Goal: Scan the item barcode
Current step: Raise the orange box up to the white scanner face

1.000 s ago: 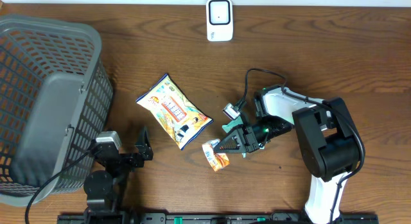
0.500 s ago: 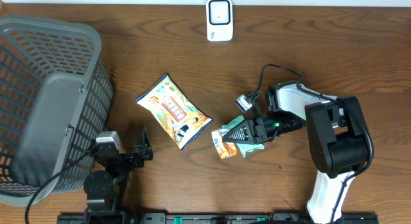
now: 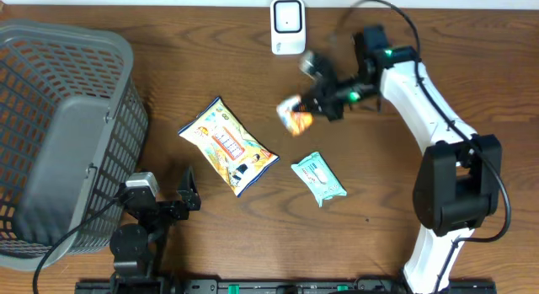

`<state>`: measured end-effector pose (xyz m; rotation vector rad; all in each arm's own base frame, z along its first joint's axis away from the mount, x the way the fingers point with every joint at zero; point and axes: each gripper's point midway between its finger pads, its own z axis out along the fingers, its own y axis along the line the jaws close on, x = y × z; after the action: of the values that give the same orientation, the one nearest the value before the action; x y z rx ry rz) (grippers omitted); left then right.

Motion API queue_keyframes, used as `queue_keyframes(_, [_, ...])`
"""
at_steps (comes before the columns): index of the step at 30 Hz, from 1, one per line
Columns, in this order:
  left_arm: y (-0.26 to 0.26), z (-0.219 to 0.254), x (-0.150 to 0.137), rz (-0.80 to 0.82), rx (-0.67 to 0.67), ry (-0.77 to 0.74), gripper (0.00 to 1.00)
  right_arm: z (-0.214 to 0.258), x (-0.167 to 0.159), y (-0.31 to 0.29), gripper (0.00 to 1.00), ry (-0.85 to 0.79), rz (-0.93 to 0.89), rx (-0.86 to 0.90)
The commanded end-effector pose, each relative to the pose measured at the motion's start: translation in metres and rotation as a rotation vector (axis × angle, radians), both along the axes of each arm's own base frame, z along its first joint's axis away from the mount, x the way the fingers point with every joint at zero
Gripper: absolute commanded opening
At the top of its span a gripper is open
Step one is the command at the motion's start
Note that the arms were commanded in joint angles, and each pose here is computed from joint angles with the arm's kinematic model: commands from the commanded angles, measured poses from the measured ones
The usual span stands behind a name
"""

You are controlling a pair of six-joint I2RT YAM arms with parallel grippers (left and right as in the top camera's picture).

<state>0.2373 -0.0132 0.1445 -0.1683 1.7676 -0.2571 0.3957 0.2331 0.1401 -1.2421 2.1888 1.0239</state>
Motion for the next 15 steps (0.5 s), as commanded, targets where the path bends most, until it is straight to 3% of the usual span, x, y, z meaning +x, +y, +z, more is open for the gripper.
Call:
queue_keyframes(1, [-0.001, -0.012, -0.001, 0.0, -0.009, 0.036, 1.0, -0.011, 0.051, -0.019, 0.01, -0.1, -0.388, -0.378])
queue_keyframes(6, [-0.001, -0.012, -0.001, 0.0, -0.009, 0.036, 1.0, 0.023, 0.132, -0.024, 0.01, -0.603, -0.639, -0.59])
queue_keyframes(15, [-0.001, -0.012, -0.001, 0.0, -0.009, 0.036, 1.0, 0.024, 0.2, -0.013, 0.01, -0.888, -0.676, -0.627])
